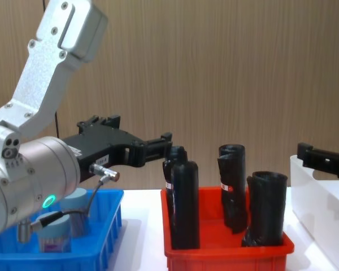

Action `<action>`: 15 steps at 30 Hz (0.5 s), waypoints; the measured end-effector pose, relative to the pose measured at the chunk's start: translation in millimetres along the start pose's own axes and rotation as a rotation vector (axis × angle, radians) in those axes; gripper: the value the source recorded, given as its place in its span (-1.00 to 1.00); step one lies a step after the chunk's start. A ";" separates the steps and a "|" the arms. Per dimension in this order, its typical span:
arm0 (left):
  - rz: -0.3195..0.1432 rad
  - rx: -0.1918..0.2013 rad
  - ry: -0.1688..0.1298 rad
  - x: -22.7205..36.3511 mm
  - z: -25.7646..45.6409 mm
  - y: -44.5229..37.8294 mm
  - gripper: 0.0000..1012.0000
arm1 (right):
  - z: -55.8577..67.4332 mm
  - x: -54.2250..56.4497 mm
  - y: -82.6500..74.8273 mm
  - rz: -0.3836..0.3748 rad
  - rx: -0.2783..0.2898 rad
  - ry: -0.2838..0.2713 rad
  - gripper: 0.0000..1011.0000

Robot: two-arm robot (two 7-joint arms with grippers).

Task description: Pick the cotton swabs from the blue box and place them into the white box.

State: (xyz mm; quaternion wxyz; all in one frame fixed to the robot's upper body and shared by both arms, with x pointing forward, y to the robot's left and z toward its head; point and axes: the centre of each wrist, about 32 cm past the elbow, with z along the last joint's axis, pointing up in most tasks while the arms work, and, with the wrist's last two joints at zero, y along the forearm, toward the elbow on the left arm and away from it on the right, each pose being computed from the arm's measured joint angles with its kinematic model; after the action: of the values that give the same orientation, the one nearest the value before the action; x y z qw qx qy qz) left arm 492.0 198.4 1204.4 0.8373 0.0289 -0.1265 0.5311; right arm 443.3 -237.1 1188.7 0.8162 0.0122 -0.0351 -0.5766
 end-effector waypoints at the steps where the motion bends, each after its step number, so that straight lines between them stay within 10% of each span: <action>1: 0.000 0.000 0.000 0.0 0.0 0.0 0.98 | 0.0 0.0 0.0 0.000 0.000 0.000 0.98; 15: 0.000 0.000 0.000 0.0 0.0 0.0 0.98 | 0.0 0.0 0.0 0.000 0.000 0.000 0.98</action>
State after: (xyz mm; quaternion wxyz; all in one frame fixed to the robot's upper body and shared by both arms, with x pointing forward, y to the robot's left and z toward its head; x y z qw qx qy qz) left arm 492.0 198.4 1204.4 0.8373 0.0289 -0.1265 0.5311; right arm 443.3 -237.1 1188.7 0.8162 0.0122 -0.0351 -0.5766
